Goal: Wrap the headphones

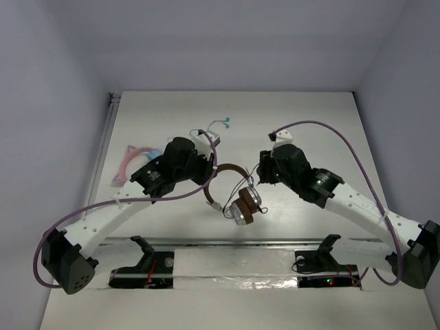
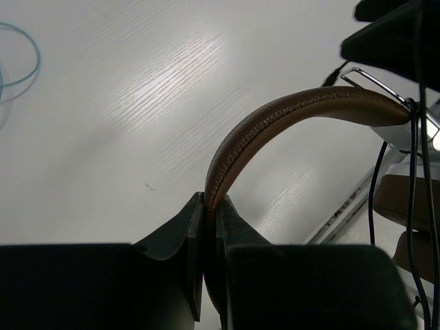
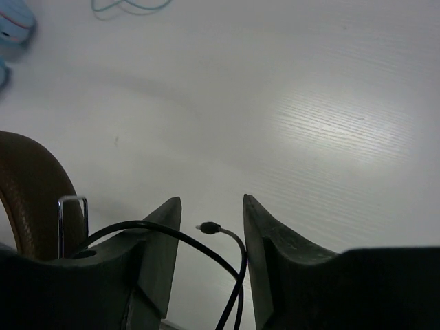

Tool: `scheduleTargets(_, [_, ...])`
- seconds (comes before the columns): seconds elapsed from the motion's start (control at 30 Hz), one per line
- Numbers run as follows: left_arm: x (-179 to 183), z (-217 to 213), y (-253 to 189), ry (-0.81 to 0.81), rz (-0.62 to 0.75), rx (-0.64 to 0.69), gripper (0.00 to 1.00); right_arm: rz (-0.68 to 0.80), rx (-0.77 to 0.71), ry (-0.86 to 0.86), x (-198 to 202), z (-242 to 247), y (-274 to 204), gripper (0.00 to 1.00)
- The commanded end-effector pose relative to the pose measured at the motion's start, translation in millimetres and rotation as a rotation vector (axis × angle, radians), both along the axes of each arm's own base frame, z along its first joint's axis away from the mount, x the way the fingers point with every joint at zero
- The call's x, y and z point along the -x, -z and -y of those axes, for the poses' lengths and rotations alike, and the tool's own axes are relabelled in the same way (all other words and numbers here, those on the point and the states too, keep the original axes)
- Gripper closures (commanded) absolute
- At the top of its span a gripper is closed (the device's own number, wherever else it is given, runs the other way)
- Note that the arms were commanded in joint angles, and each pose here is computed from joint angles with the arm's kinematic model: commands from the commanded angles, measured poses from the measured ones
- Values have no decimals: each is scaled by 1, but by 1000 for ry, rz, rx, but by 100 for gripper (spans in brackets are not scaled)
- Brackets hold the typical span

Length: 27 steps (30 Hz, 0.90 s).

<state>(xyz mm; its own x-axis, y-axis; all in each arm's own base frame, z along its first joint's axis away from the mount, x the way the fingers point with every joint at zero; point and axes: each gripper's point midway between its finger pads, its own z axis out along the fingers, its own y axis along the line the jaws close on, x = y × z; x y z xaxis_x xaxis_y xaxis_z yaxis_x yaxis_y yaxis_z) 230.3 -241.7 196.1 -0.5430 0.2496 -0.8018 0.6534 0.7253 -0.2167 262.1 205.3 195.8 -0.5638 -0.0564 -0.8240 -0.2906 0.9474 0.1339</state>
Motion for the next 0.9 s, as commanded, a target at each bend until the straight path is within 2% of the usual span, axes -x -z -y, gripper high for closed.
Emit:
scheduleTargets(0.0, [6, 21, -63, 108, 73, 189, 100, 50, -238, -28, -4, -26, -27, 53])
scheduleTargets(0.07, [4, 22, -78, 109, 87, 219, 100, 28, -300, -73, 7, -34, -18, 55])
scheduleTargets(0.13, [1, 23, -96, 117, 112, 267, 100, 50, -386, -119, 16, -40, -21, 63])
scheduleTargets(0.2, [3, 26, -111, 147, 110, 324, 100, 129, -496, -178, 21, -48, -39, 63])
scheduleTargets(0.23, [1, 28, -125, 151, 132, 356, 100, 155, -549, -212, 29, -49, -47, 60])
scheduleTargets(0.27, [0, 30, -132, 157, 137, 370, 100, 147, -551, -217, 32, -48, -33, 57])
scheduleTargets(0.33, [-2, 34, -151, 154, 151, 414, 100, 170, -577, -226, 31, -50, -38, 50])
scheduleTargets(0.4, [-5, 36, -161, 155, 146, 440, 100, 158, -553, -203, 25, -51, -34, 52])
scheduleTargets(0.43, [-5, 38, -172, 156, 149, 464, 100, 158, -545, -194, 23, -51, -34, 58])
scheduleTargets(0.5, [-8, 39, -176, 143, 142, 469, 100, 172, -542, -180, 20, -49, -39, 60])
scheduleTargets(0.6, [-19, 33, -184, 77, 124, 488, 100, 239, -592, -200, 28, -42, -61, 51])
scheduleTargets(0.63, [-22, 29, -187, 55, 119, 493, 100, 245, -594, -192, 30, -38, -61, 42])
scheduleTargets(0.7, [-22, 28, -190, 38, 104, 506, 100, 302, -613, -137, 31, -21, -72, 31])
scheduleTargets(0.73, [-23, 28, -189, 32, 102, 503, 100, 318, -625, -139, 33, -19, -75, 28])
scheduleTargets(0.87, [-24, 27, -192, 25, 85, 522, 100, 429, -698, -142, 40, -7, -104, 27])
